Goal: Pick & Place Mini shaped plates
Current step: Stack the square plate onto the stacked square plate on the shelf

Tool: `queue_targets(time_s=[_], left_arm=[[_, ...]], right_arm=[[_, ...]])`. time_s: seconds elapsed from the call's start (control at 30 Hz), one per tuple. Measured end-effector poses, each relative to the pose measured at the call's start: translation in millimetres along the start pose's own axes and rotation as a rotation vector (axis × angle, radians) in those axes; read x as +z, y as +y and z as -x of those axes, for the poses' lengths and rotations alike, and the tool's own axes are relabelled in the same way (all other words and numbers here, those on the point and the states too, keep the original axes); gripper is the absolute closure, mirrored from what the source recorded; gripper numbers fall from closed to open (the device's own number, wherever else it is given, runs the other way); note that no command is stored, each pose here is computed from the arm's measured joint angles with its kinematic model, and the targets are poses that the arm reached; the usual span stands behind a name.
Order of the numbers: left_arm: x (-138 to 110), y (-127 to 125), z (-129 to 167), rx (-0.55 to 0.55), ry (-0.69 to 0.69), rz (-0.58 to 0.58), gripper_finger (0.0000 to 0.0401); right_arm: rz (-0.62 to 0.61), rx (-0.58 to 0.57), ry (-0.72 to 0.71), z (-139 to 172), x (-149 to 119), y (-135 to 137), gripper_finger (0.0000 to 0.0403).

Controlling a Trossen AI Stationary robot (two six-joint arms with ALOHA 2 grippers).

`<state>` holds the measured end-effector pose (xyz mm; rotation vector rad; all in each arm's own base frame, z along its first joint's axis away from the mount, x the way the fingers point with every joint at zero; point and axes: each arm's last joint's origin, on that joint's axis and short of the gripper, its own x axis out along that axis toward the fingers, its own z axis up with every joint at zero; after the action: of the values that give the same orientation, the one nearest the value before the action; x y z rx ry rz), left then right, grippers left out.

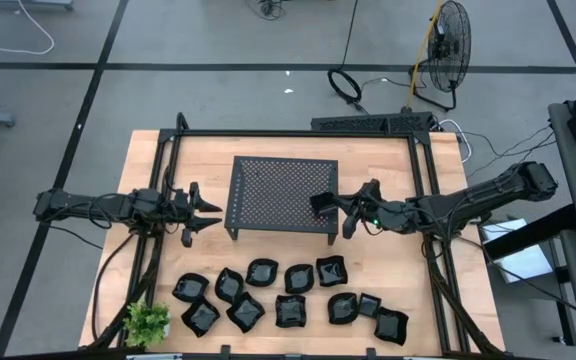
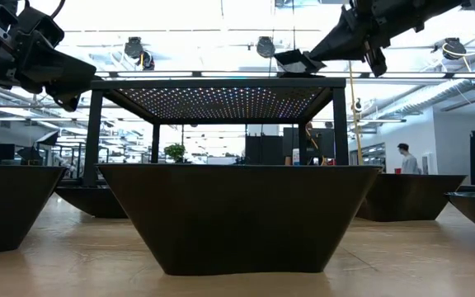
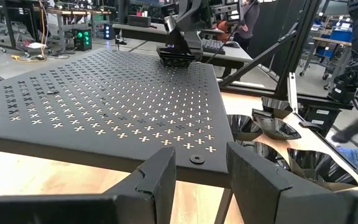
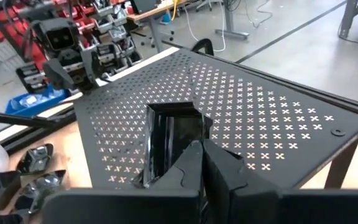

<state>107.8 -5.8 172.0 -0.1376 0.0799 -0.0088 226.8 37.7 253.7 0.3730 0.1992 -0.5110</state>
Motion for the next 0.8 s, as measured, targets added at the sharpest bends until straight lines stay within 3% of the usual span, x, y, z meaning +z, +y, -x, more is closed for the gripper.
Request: queue_targets(time_s=[0.27, 0.57, 0.8], left_arm=[[0, 0, 0, 0.000, 0.000, 0.000, 0.0256], [0, 0, 0, 0.000, 0.000, 0.000, 0.0256], [0, 0, 0, 0.000, 0.000, 0.000, 0.0256]], right_arm=[[0.020, -0.003, 0.006, -1, -2, 0, 0.0387], [0.058, 0.008, 0.003, -1, -1, 1, 0.0307], [0.122, 0.087, -0.067, 7, 6, 11, 0.0265]])
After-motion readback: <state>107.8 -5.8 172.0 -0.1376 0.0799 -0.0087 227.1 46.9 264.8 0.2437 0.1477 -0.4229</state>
